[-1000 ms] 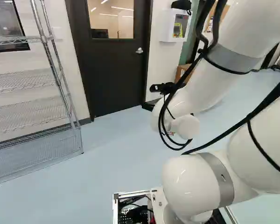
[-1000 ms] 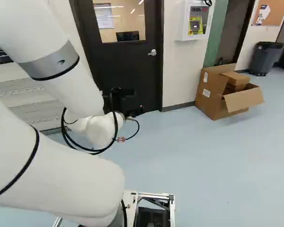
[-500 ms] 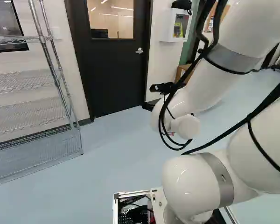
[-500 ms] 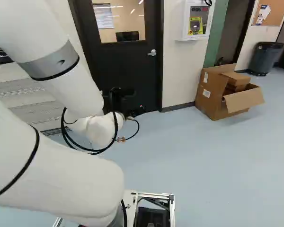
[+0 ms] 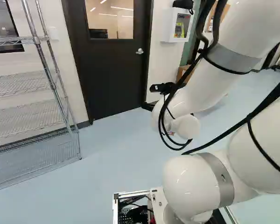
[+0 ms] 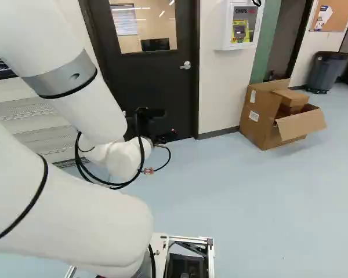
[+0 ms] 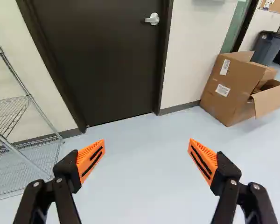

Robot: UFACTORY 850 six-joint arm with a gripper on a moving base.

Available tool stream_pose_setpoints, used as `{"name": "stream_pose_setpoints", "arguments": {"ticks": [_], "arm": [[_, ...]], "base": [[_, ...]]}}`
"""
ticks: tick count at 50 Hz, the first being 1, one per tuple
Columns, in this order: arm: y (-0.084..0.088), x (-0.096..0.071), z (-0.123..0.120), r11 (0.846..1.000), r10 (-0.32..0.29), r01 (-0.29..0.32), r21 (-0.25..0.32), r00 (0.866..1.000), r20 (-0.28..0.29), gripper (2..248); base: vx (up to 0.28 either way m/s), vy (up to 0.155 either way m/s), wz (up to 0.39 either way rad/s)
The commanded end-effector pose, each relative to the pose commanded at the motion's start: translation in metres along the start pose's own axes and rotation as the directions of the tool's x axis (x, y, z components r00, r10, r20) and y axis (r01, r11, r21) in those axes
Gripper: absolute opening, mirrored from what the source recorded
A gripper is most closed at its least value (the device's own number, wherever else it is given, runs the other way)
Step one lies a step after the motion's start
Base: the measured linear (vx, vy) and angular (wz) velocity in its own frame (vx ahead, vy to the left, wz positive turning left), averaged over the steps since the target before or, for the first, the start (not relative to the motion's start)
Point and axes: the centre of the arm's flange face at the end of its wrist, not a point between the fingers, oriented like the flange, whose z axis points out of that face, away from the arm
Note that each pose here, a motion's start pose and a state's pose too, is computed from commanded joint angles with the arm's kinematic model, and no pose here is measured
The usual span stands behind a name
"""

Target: Open the door and move inside

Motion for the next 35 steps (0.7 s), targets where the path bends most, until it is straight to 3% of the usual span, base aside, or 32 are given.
{"name": "stream_pose_setpoints", "arguments": {"ticks": [35], "arm": [[0.0000,0.0000,0.0000,1.000,0.000,0.000,0.000,1.000,0.000,247]], "base": [[0.144,-0.014,-0.008]]}}
